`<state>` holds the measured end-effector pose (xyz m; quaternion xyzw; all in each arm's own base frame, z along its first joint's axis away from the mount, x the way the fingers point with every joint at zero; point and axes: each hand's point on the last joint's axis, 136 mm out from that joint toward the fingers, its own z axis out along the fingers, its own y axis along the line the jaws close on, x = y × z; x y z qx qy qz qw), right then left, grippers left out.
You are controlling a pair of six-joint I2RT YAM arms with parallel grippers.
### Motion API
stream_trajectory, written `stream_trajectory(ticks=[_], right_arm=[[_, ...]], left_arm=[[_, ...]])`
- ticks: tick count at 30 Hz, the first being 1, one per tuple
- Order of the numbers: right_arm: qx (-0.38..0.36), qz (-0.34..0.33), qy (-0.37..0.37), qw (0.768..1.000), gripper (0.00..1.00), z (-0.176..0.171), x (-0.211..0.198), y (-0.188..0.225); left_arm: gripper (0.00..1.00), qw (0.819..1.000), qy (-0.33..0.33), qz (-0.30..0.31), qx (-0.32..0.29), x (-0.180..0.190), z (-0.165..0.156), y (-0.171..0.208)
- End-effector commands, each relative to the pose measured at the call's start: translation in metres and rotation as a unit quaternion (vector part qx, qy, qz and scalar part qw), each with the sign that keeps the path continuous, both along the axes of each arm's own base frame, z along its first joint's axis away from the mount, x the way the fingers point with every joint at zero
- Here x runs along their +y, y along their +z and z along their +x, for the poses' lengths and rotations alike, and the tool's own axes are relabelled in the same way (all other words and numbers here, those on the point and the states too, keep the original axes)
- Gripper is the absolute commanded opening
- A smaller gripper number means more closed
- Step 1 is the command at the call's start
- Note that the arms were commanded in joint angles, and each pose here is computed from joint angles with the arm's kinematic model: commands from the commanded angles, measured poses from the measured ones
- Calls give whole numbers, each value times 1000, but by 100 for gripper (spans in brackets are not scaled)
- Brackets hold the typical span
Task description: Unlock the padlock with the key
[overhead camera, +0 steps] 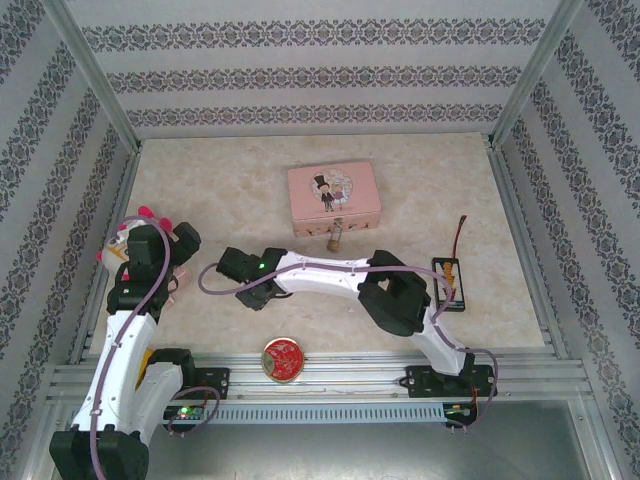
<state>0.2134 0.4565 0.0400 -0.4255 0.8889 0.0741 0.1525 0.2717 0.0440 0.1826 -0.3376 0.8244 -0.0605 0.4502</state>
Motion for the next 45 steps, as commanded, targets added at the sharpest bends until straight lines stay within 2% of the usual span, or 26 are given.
stream_trajectory(ticks=[1,8,26,33,42,45], right_arm=[[9,-23,10,1000,33,-7,0,-3],[15,-42,12,999,35,-10,0,-16],[32,-38,18,999,39,-16,12,-24],[29,-48,-1,998,31,-13,3,-28],[36,-22,-25,999,10,-7,-9,-13],[37,-9,-36,999,6,-3,-16,-5]], left_arm=[[99,1000,-4,13,-8,0,-2,12],[99,1000,-2,8,-8,-1,-3,9],[99,1000,-4,6,-6,-1,-3,4],[99,1000,-9,3,-6,-4,-2,5],[99,1000,-16,-1,-4,-6,-3,4],[99,1000,-15,-3,-2,-6,-3,4]])
